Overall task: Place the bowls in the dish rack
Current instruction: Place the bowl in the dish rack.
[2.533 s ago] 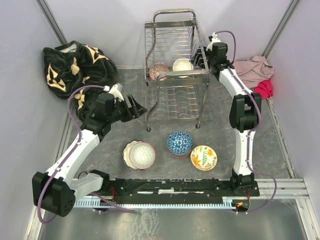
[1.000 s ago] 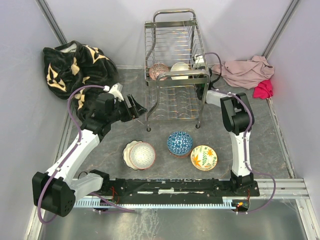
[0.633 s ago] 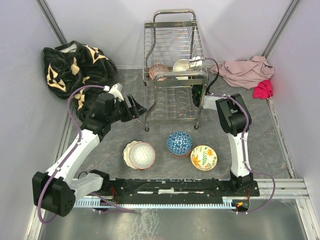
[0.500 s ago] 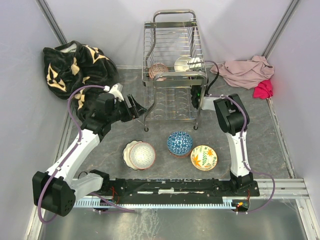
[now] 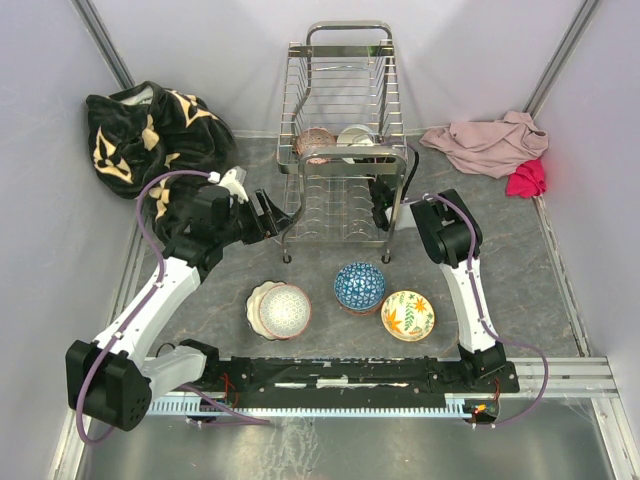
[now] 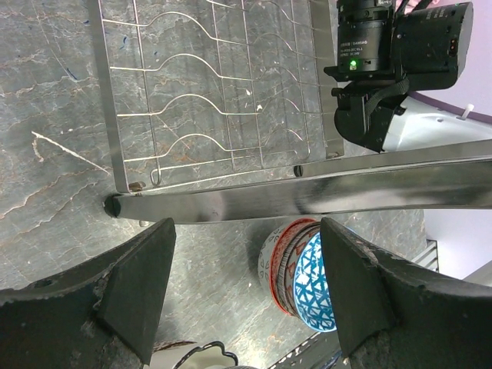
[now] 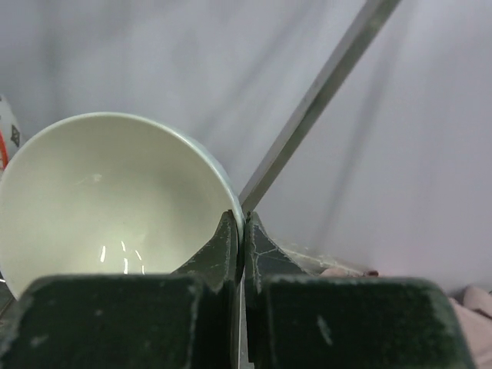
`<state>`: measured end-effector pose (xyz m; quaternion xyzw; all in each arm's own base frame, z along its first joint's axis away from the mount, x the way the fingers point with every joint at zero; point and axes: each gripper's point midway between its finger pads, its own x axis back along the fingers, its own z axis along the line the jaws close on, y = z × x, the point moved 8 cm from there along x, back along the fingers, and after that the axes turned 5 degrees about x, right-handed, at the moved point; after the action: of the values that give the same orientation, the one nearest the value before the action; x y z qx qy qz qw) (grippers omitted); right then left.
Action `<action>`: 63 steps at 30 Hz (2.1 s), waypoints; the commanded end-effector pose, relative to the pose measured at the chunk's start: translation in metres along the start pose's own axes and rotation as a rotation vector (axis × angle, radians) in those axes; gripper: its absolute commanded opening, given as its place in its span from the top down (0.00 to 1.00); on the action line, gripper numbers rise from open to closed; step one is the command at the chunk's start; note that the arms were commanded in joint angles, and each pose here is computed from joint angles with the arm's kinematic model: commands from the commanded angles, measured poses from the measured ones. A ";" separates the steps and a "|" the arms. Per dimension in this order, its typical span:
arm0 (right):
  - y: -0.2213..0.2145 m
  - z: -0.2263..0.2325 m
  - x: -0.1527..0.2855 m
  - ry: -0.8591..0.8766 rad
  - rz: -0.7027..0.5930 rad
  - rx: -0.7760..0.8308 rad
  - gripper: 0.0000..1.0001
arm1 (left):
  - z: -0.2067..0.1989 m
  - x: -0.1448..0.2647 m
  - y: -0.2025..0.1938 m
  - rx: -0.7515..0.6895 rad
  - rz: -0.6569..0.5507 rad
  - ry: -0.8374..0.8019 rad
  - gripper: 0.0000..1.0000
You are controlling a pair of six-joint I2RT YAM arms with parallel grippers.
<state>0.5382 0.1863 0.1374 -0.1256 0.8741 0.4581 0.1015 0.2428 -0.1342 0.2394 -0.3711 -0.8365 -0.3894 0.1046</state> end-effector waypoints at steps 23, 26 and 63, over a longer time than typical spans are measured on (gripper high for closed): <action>0.021 -0.021 0.012 0.097 -0.274 0.429 1.00 | -0.006 -0.001 0.008 -0.023 -0.018 -0.031 0.19; 0.020 -0.020 0.015 0.113 -0.281 0.458 1.00 | -0.006 -0.002 0.008 -0.020 -0.014 -0.035 0.19; 0.007 -0.013 0.022 0.166 -0.308 0.594 0.94 | -0.006 -0.006 0.007 -0.011 0.000 -0.044 0.20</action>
<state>0.5221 0.1785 0.1458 -0.2536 0.9473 0.1625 0.1089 0.2448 -0.1371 0.2316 -0.3878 -0.8305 -0.3830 0.1150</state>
